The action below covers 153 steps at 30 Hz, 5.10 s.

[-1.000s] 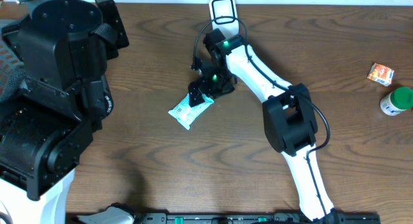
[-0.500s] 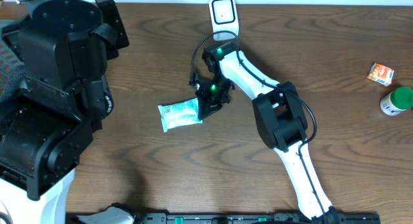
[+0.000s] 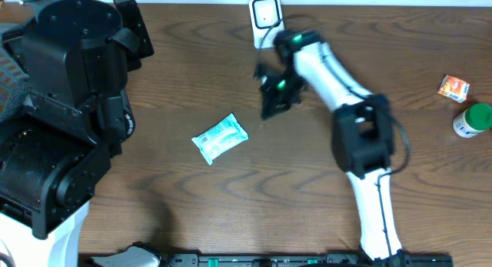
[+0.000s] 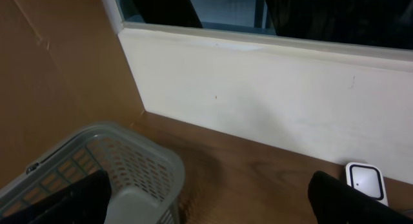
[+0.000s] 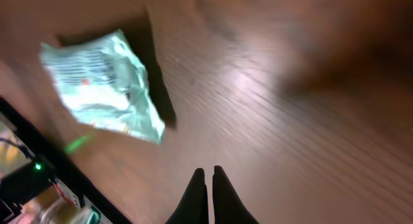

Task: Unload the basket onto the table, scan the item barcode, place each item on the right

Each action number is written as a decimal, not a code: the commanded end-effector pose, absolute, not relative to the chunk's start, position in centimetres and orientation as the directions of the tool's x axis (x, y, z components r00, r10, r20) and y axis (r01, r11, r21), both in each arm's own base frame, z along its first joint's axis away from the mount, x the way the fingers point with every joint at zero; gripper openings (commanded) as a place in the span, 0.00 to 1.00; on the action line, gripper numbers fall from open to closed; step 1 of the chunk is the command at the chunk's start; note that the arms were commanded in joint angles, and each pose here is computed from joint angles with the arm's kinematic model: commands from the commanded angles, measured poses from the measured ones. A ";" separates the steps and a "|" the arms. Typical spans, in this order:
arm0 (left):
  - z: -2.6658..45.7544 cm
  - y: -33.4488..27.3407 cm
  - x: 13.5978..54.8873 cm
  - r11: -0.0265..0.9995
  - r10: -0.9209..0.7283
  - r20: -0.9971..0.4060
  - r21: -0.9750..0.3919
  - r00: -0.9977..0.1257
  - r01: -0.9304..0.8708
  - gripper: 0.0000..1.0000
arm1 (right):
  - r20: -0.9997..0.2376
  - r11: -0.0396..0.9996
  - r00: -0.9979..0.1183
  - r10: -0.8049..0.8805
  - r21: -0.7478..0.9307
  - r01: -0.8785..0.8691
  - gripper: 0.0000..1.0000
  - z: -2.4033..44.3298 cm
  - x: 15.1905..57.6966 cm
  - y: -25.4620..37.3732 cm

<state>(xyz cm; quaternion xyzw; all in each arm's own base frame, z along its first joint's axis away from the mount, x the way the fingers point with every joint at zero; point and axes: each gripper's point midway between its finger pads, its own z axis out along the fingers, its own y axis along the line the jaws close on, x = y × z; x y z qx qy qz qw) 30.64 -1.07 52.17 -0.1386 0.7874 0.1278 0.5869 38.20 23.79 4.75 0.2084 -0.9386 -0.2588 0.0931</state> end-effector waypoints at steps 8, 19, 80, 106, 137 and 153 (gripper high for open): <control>52.5 -0.6 30.2 0.924 -0.086 -0.963 0.019 -0.256 -0.382 0.98 | 0.012 0.732 -0.842 -0.539 0.500 -0.462 0.99 7.8 35.0 28.5; 52.5 -0.6 30.2 0.924 -0.086 -0.963 0.019 -0.256 -0.382 0.98 | 0.015 0.498 -0.500 -0.866 -0.064 -0.865 0.99 3.8 34.7 29.7; 52.5 -0.6 30.2 0.924 -0.086 -0.963 0.019 -0.256 -0.382 0.98 | -0.252 0.400 -0.446 -0.858 0.214 -0.891 0.01 10.5 28.4 34.3; 52.5 -0.6 30.2 0.924 -0.086 -0.963 0.019 -0.256 -0.382 0.98 | -0.004 0.748 -0.754 -0.656 -0.136 -0.650 0.93 3.0 30.4 23.8; 52.5 -0.6 30.2 0.924 -0.086 -0.963 0.019 -0.256 -0.382 0.98 | -0.167 0.604 -0.815 -0.555 0.593 -0.533 0.99 2.5 34.2 24.8; 52.5 -0.6 30.2 0.924 -0.086 -0.963 0.019 -0.256 -0.382 0.98 | 0.091 0.688 -0.844 -0.528 0.629 -0.362 0.45 -2.6 31.1 23.2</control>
